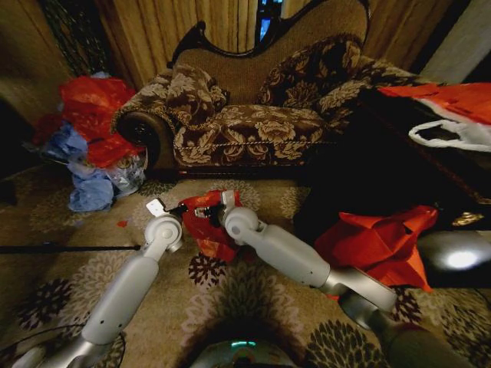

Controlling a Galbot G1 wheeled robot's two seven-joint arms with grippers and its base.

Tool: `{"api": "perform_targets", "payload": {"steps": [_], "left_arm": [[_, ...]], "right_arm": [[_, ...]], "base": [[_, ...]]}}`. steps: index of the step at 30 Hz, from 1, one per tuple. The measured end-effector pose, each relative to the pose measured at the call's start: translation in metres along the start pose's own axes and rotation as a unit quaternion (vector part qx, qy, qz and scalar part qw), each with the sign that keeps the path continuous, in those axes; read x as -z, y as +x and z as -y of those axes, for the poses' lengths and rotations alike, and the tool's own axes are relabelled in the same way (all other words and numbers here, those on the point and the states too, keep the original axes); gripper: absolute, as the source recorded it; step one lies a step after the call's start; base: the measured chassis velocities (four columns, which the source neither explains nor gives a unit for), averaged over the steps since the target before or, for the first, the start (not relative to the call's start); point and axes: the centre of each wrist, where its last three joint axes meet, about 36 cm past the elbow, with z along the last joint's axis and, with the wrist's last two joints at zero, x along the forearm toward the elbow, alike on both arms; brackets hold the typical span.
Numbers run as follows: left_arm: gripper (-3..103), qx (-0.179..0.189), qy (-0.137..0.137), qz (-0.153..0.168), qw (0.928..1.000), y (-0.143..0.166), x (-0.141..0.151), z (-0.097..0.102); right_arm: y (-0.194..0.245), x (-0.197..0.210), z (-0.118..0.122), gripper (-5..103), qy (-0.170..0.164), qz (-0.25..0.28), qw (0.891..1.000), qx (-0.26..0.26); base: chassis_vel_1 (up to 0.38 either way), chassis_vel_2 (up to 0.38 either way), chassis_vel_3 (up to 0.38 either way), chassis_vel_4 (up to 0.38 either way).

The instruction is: Place a garbage bag over the trash bin.

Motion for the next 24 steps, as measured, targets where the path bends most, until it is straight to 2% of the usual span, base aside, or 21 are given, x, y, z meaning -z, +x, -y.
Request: {"api": "perform_targets", "payload": {"steps": [2,3,4,5,6,7,8,9,11,12,15,17,19,20,24], "left_arm": [[0,-0.001,-0.002,0.001,1.0000,0.002,-0.001,-0.001],[0,-0.001,-0.002,0.001,1.0000,0.002,-0.001,-0.001],[0,0.000,-0.004,0.001,1.0000,0.003,-0.001,-0.002],[0,-0.001,-0.005,0.001,1.0000,0.004,-0.001,-0.003],[0,-0.001,-0.005,0.001,1.0000,0.004,-0.001,-0.003],[0,-0.001,-0.006,0.002,1.0000,0.004,-0.001,-0.003],[0,-0.001,-0.006,0.002,1.0000,0.004,-0.001,-0.003],[0,-0.003,-0.006,0.003,1.0000,0.006,-0.001,-0.002],[0,-0.005,-0.005,0.003,1.0000,0.008,0.000,-0.001],[0,-0.005,-0.005,0.003,1.0000,0.008,0.000,-0.001],[0,-0.006,-0.005,0.006,1.0000,0.011,0.003,-0.002],[0,-0.006,-0.005,0.007,0.9999,0.011,0.005,-0.002],[0,-0.005,-0.005,0.010,0.9999,0.012,0.008,-0.003],[0,-0.005,-0.005,0.010,0.9999,0.012,0.008,-0.003],[0,-0.004,-0.002,0.015,0.9999,0.010,0.015,-0.001]], "right_arm": [[-0.024,0.022,0.017,103,-0.014,0.010,1.000,-0.012],[-0.024,0.022,0.017,103,-0.014,0.010,1.000,-0.012],[-0.042,0.036,0.034,100,-0.031,0.011,0.999,-0.027],[-0.054,0.042,0.044,96,-0.041,0.008,0.998,-0.037],[-0.054,0.042,0.044,96,-0.041,0.008,0.998,-0.037],[-0.068,0.047,0.057,92,-0.052,0.003,0.997,-0.051],[-0.073,0.047,0.061,92,-0.055,0.001,0.997,-0.056],[-0.089,0.045,0.077,84,-0.067,-0.007,0.995,-0.072],[-0.100,0.036,0.085,80,-0.074,-0.018,0.993,-0.086],[-0.100,0.036,0.085,80,-0.074,-0.018,0.993,-0.086],[-0.106,0.016,0.086,68,-0.077,-0.040,0.992,-0.086],[-0.107,0.006,0.086,68,-0.077,-0.049,0.992,-0.086],[-0.107,-0.009,0.084,61,-0.075,-0.063,0.992,-0.085],[-0.107,-0.009,0.084,61,-0.075,-0.063,0.992,-0.085],[-0.096,-0.027,0.070,44,-0.067,-0.074,0.992,-0.074]], "base": [[0.000,0.000,0.000,0.000],[0.000,0.000,0.000,0.000],[0.000,0.000,0.000,0.000],[0.000,0.000,0.000,0.000],[0.000,0.000,0.000,0.000],[0.000,0.000,0.000,0.000],[0.000,0.000,0.000,0.000],[0.000,0.000,0.000,0.000],[0.000,0.000,0.000,0.000],[0.000,0.000,0.000,0.000],[0.000,0.000,0.000,0.000],[0.000,0.000,0.000,0.000],[0.000,0.000,0.000,0.000],[0.000,0.000,0.000,0.000],[0.000,0.000,0.000,0.000]]}}
